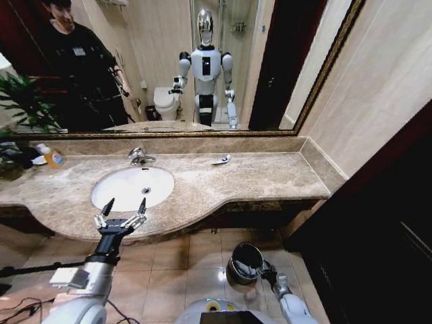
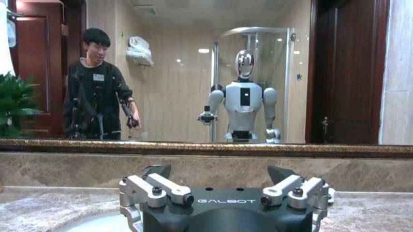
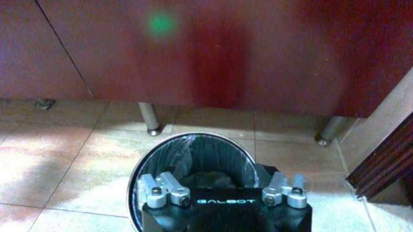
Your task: Pick up the trash from the sink and place it in the trash bin.
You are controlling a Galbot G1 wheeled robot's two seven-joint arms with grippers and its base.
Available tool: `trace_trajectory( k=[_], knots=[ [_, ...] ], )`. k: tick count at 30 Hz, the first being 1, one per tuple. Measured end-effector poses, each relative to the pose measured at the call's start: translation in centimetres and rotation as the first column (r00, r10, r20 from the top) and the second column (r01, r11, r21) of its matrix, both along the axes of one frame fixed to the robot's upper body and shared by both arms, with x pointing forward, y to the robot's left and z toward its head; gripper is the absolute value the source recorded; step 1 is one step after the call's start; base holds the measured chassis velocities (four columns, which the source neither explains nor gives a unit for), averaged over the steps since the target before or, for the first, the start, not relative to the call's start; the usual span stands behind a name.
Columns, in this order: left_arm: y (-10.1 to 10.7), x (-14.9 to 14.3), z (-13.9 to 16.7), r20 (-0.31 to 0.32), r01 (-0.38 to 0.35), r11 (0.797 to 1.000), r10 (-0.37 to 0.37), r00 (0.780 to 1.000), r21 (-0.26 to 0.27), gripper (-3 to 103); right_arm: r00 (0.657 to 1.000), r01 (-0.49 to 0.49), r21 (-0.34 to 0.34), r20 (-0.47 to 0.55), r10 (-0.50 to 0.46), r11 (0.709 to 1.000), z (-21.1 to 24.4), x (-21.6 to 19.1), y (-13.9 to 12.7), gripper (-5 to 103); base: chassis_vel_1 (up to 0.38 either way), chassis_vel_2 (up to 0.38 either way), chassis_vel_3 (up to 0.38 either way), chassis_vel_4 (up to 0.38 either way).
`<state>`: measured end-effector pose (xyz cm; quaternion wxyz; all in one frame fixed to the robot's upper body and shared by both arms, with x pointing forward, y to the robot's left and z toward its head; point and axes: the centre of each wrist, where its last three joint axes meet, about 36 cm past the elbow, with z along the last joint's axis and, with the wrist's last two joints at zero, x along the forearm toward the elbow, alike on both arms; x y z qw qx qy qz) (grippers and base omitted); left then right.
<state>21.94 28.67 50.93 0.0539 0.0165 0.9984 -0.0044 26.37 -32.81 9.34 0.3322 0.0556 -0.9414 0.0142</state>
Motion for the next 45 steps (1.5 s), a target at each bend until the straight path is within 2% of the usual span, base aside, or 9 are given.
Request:
trace_trajectory(
  k=[8, 16, 19, 30, 33, 34, 37, 41, 45],
  knots=[
    [0.0, 0.0, 0.0, 0.0, 0.0, 1.0, 0.0, 1.0, 0.0, 100, 1.0, 0.002, -0.01, -0.005, -0.002, 1.0, 0.0, 0.0, 0.1, 98, 0.0, 0.0, 0.0, 0.0],
    [0.0, 0.0, 0.0, 0.0, 0.0, 1.0, 0.0, 1.0, 0.0, 100, 1.0, 0.014, -0.018, 0.0, -0.014, 1.0, 0.7, -0.5, 0.2, 100, 0.0, 0.0, 0.0, 0.0],
    [0.0, 0.0, 0.0, 0.0, 0.0, 1.0, 0.0, 1.0, 0.0, 100, 0.999, 0.034, -0.003, 0.03, -0.033, 0.999, 2.6, -0.3, 0.1, 100, 0.0, 0.0, 0.0, 0.0],
    [0.0, 0.0, 0.0, 0.0, 0.0, 1.0, 0.0, 1.0, 0.0, 100, 0.965, 0.052, 0.068, 0.254, -0.068, 0.996, 14.9, 1.2, 0.3, 100, 0.0, 0.0, 0.0, 0.0],
    [0.0, 0.0, 0.0, 0.0, 0.0, 1.0, 0.0, 1.0, 0.0, 100, 0.932, 0.028, 0.088, 0.357, -0.057, 0.996, 21.2, 1.8, 1.4, 100, 0.0, 0.0, 0.0, 0.0],
    [0.0, 0.0, 0.0, 0.0, 0.0, 1.0, 0.0, 1.0, 0.0, 100, 0.932, 0.028, 0.088, 0.357, -0.057, 0.996, 21.2, 1.8, 1.4, 100, 0.0, 0.0, 0.0, 0.0],
    [0.0, 0.0, 0.0, 0.0, 0.0, 1.0, 0.0, 1.0, 0.0, 100, 0.884, 0.016, 0.108, 0.463, -0.065, 0.994, 28.1, 3.2, 3.4, 100, 0.0, 0.0, 0.0, 0.0],
    [0.0, 0.0, 0.0, 0.0, 0.0, 1.0, 0.0, 1.0, 0.0, 100, 0.852, -0.023, 0.127, 0.522, -0.047, 0.992, 32.3, 5.6, 4.9, 100, 0.0, 0.0, 0.0, 0.0],
    [0.0, 0.0, 0.0, 0.0, 0.0, 1.0, 0.0, 1.0, 0.0, 100, 0.838, -0.07, 0.135, 0.546, -0.015, 0.988, 34.1, 8.0, 5.8, 100, 0.0, 0.0, 0.0, 0.0]
  ],
)
